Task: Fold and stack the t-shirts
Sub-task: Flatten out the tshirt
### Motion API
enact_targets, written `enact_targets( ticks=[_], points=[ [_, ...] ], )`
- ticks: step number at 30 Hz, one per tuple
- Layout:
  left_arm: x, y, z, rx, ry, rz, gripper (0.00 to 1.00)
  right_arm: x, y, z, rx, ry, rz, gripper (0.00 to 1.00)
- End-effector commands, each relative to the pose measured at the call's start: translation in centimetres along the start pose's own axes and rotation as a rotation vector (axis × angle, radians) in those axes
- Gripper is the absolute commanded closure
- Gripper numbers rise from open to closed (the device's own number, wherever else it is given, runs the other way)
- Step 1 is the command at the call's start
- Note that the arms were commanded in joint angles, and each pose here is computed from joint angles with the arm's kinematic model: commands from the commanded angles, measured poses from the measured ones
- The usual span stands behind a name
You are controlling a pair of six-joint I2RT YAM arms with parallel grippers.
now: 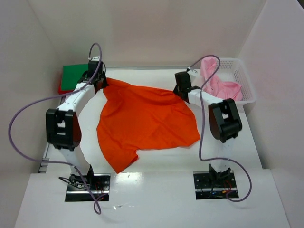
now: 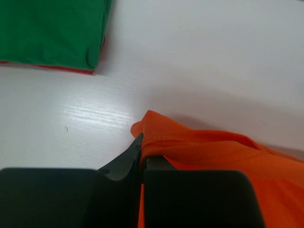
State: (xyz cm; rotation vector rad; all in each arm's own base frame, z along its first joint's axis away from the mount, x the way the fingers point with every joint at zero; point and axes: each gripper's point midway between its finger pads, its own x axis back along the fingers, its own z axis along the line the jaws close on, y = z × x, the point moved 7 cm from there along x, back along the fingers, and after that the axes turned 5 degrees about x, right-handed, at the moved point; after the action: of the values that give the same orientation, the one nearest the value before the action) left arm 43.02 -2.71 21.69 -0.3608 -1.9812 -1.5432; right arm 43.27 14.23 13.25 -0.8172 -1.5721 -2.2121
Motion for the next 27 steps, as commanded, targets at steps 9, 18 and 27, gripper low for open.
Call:
enact_targets(
  ticks=[9, 18, 27],
  points=[
    [-7.1, 6.1, 1.7, 0.083, 0.079, -0.165, 1.00, -8.0, 8.7, 2.2, -0.062, -0.065, -0.205, 0.87],
    [-9.9, 5.9, -0.2, 0.036, -0.054, -0.100, 1.00, -11.9, 8.2, 2.0, -0.050, -0.053, -0.140, 0.40],
    [-11.3, 5.5, -0.4, 0.024, -0.059, -0.081, 1.00, -14.6, 8.8, 2.2, -0.056, -0.050, -0.123, 0.40]
  ],
)
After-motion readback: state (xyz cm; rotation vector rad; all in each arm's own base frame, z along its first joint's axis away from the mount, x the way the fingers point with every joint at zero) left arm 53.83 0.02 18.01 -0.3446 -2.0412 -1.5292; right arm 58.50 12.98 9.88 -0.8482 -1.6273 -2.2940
